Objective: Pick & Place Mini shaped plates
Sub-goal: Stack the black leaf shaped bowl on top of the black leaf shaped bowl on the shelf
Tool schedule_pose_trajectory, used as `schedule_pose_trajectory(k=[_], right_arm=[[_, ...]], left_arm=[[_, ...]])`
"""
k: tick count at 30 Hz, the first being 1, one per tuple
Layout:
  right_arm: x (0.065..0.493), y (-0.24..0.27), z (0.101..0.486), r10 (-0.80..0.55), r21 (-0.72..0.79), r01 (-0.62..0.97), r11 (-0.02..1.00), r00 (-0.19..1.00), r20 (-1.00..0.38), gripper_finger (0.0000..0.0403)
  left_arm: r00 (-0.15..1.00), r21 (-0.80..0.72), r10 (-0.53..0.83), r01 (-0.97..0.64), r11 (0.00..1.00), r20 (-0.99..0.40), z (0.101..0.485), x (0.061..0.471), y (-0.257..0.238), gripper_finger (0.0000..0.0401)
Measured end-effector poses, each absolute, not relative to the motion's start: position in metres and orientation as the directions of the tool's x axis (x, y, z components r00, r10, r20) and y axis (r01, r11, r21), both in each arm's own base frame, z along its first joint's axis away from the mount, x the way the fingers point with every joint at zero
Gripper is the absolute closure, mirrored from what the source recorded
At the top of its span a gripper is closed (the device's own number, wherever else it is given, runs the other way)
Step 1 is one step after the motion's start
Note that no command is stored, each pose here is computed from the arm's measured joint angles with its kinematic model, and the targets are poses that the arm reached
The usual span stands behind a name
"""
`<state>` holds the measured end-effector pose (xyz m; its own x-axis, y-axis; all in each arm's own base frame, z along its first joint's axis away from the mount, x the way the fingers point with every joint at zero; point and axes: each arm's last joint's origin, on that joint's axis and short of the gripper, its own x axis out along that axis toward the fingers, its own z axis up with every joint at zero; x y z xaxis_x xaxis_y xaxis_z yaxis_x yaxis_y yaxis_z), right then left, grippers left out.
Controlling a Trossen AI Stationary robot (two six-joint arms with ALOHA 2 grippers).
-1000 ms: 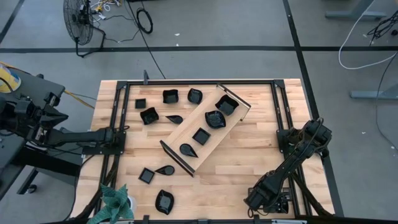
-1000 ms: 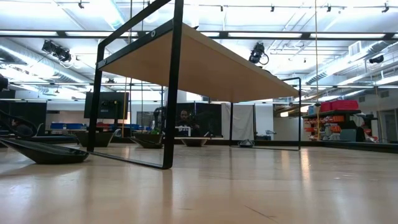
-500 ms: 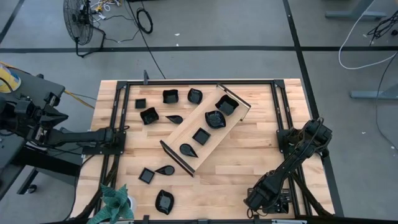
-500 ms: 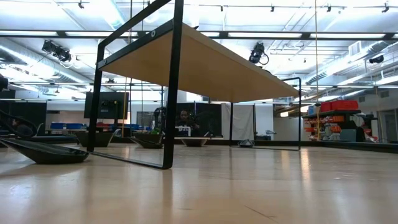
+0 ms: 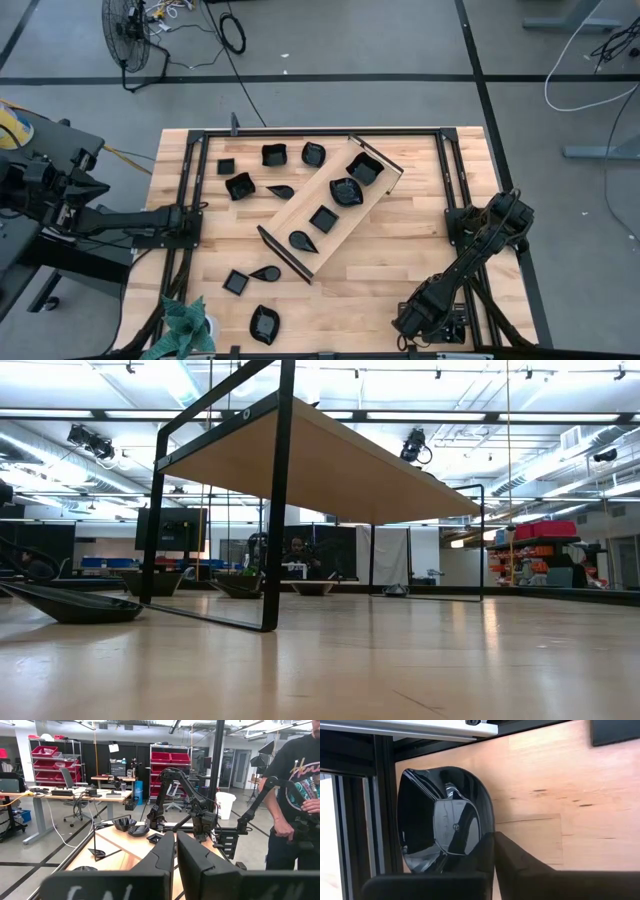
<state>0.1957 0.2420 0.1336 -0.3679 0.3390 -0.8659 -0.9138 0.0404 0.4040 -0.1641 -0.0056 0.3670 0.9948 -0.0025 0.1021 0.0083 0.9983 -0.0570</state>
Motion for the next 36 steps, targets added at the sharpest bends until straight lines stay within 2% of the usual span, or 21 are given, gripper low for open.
schedule_pose_trajectory(k=[9, 20, 25, 36], right_arm=[[0.198, 0.238, 0.145, 0.369, 0.385, -0.922, 0.047, -0.342, -0.864, 0.0401], [0.208, 0.221, 0.178, 0.465, 0.363, -0.915, 0.173, -0.249, -0.850, 0.0402], [0.215, 0.210, 0.199, 0.531, 0.349, -0.896, 0.273, -0.162, -0.831, 0.0403], [0.232, 0.167, 0.256, 0.664, 0.324, -0.785, 0.528, 0.144, -0.734, 0.0403]], left_arm=[[0.995, -0.057, -0.002, 0.008, 0.998, 0.102, 0.367, -0.164, -0.006, 0.0376], [0.995, -0.057, -0.003, 0.009, 0.998, 0.102, 0.367, -0.164, -0.006, 0.0376], [0.995, -0.057, -0.002, 0.008, 0.998, 0.102, 0.367, -0.164, -0.006, 0.0376], [0.995, -0.057, -0.002, 0.008, 0.998, 0.102, 0.367, -0.164, -0.006, 0.0376]])
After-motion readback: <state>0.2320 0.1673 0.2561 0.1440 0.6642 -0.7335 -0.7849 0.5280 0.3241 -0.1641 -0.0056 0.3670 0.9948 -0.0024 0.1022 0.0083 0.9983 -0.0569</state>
